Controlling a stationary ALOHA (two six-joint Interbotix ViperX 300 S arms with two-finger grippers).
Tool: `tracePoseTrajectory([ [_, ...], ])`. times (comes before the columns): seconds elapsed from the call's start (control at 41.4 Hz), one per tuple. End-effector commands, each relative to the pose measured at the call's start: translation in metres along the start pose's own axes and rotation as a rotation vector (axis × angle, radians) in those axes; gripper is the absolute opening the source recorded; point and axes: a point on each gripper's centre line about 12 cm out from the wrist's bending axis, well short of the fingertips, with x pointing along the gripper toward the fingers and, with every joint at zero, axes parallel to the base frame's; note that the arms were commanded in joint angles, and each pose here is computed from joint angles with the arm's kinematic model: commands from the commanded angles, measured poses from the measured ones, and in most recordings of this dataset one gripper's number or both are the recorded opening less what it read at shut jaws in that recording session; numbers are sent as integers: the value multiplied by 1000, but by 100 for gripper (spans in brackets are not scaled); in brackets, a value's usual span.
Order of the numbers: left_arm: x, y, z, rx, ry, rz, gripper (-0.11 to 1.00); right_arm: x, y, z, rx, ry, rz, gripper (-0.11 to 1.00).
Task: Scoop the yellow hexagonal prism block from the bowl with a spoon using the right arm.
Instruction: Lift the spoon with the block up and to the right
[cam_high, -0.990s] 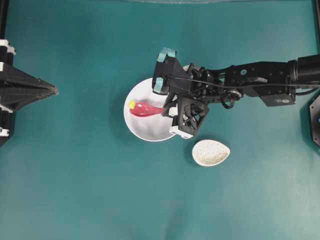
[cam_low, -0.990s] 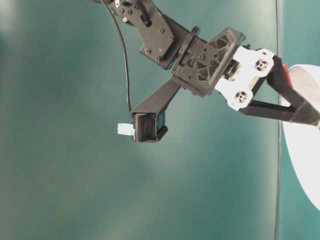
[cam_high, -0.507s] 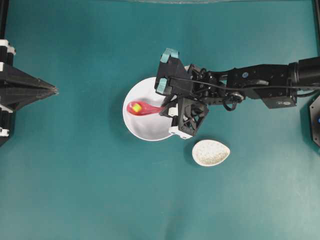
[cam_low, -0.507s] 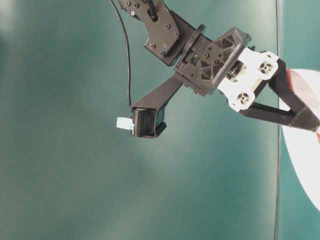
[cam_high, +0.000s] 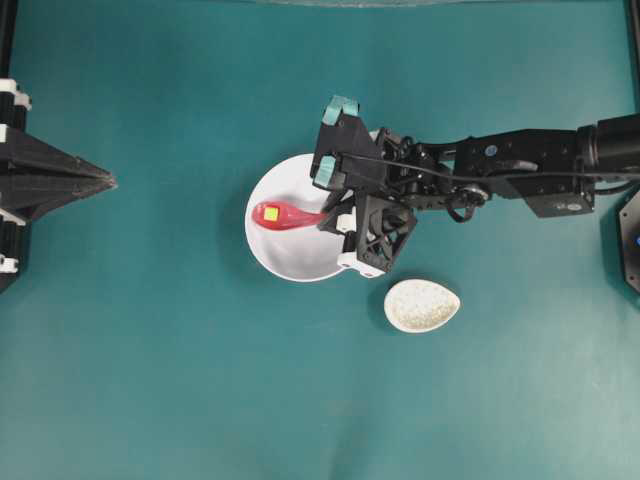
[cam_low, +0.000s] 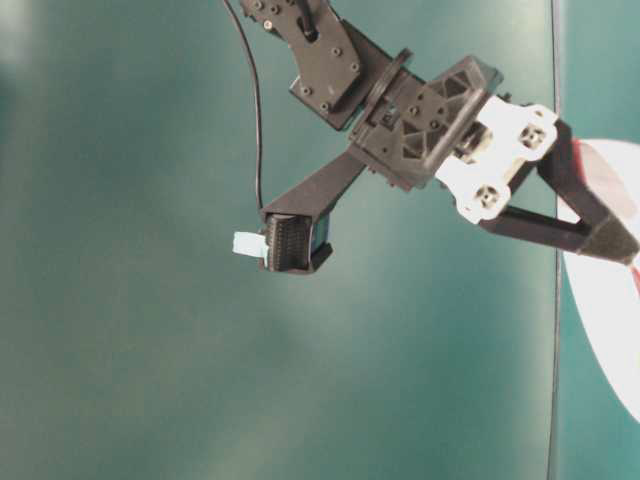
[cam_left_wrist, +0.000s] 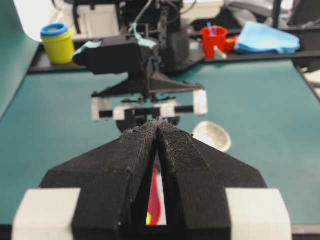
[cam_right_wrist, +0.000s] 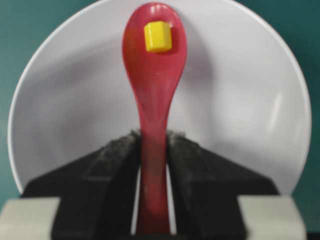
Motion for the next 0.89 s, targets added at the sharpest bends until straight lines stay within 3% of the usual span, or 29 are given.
tracePoseTrajectory([
  [0.0,2,1,13,3,-35,2,6,-8,3,7,-3,-34,7,25],
  [0.87,2,1,13,3,-34,2,6,-29,2,-9,2,-111,11,25],
])
